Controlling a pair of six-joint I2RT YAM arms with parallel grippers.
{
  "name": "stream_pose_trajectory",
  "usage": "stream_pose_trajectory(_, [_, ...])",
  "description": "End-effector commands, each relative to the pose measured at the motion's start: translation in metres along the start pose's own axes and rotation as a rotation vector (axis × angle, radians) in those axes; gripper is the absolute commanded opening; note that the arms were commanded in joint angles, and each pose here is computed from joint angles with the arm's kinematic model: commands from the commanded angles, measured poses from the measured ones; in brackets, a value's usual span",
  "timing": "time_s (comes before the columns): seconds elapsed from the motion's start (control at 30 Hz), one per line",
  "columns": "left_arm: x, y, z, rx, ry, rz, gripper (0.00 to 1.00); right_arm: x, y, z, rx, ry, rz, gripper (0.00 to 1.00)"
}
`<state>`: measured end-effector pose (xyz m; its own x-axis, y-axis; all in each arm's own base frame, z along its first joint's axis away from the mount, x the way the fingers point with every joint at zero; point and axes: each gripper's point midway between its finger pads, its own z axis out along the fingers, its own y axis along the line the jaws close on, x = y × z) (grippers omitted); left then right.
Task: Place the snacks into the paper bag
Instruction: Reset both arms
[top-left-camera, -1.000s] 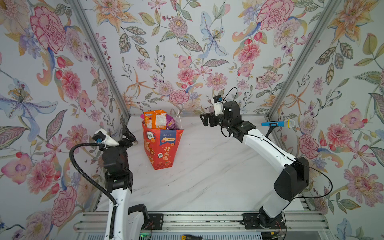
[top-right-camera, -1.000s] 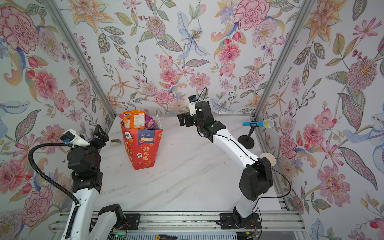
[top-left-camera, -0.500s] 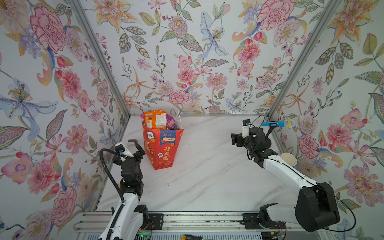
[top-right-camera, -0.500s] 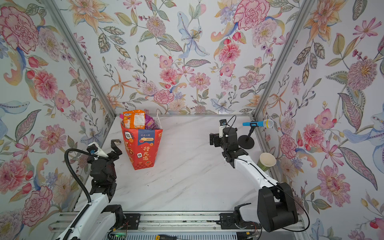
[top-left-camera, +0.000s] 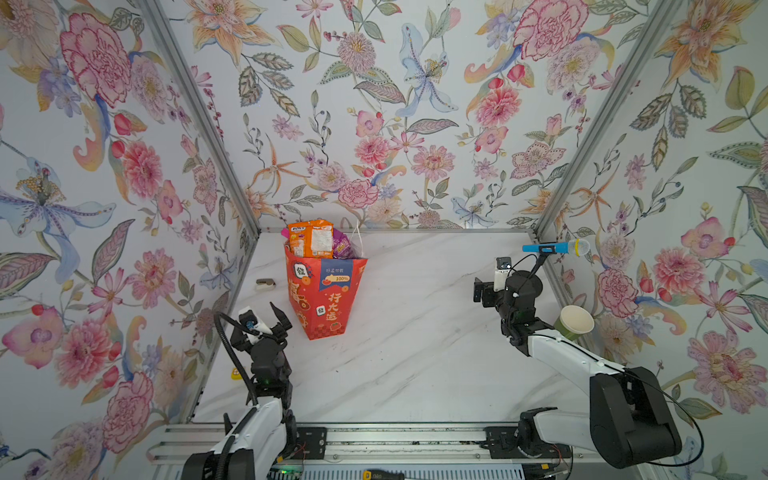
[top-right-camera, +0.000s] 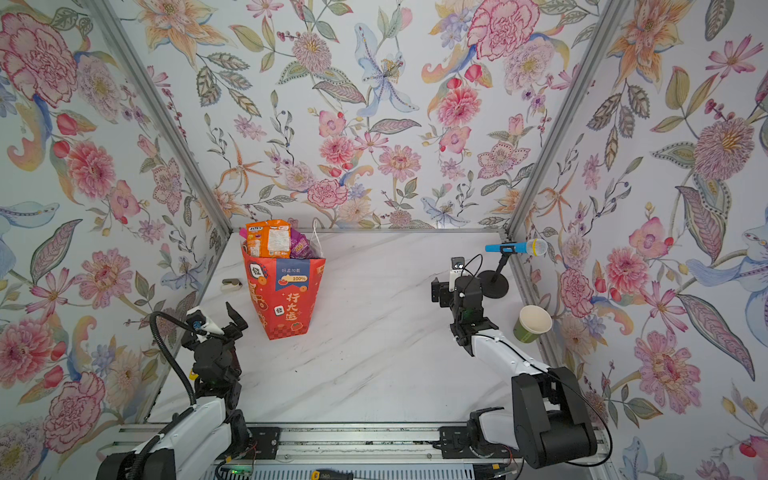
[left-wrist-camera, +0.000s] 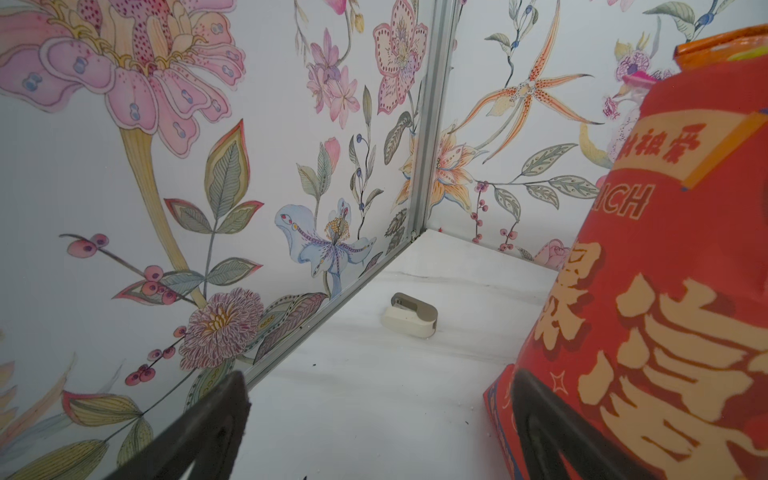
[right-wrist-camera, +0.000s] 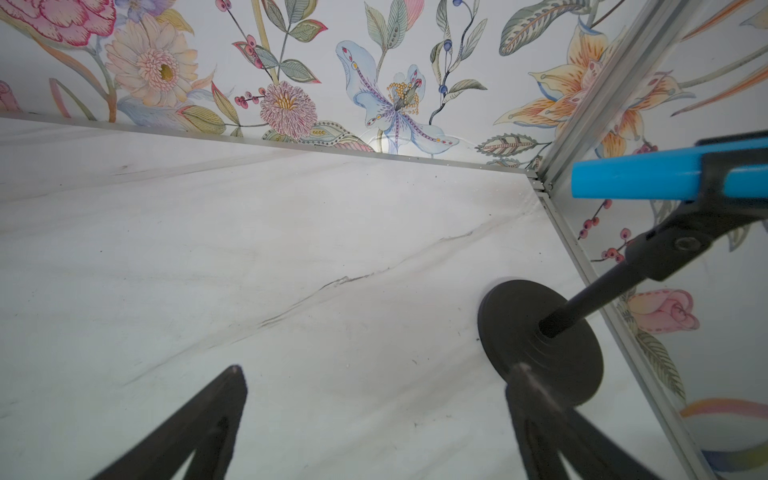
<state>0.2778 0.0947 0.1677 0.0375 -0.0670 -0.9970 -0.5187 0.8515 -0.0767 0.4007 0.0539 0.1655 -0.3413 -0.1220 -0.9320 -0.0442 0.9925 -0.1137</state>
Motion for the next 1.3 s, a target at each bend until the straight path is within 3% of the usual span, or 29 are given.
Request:
stream_pose_trajectory(0.0, [-0.013, 0.003, -0.004, -0.008, -0.082, -0.013, 1.0, 0.004, -0.006, 0.005, 0.038, -0.046, -0.014, 0.99])
stream_pose_trajectory(0.27, [-0.002, -0.005, 0.003, 0.018, -0.056, 0.012, 0.99, 0.01, -0.005, 0.007, 0.041, -0.062, -0.026, 0.99])
stream_pose_trajectory(0.43, [0.013, 0.022, 0.018, -0.238, 0.076, -0.007, 0.99, 0.01, -0.005, 0.006, 0.039, -0.066, -0.033, 0.99])
stream_pose_trajectory(0.53, [0.01, 0.026, 0.017, -0.338, 0.084, 0.038, 0.99, 0.01, -0.004, 0.006, 0.037, -0.07, -0.037, 0.99])
stream_pose_trajectory(0.83, [0.009, 0.009, 0.015, -0.266, 0.054, 0.086, 0.99, 0.008, -0.007, 0.002, 0.046, -0.097, -0.051, 0.99])
stream_pose_trajectory(1.27, [0.008, 0.003, 0.026, -0.306, 0.082, 0.127, 0.99, 0.009, -0.012, -0.004, 0.068, -0.106, -0.051, 0.99])
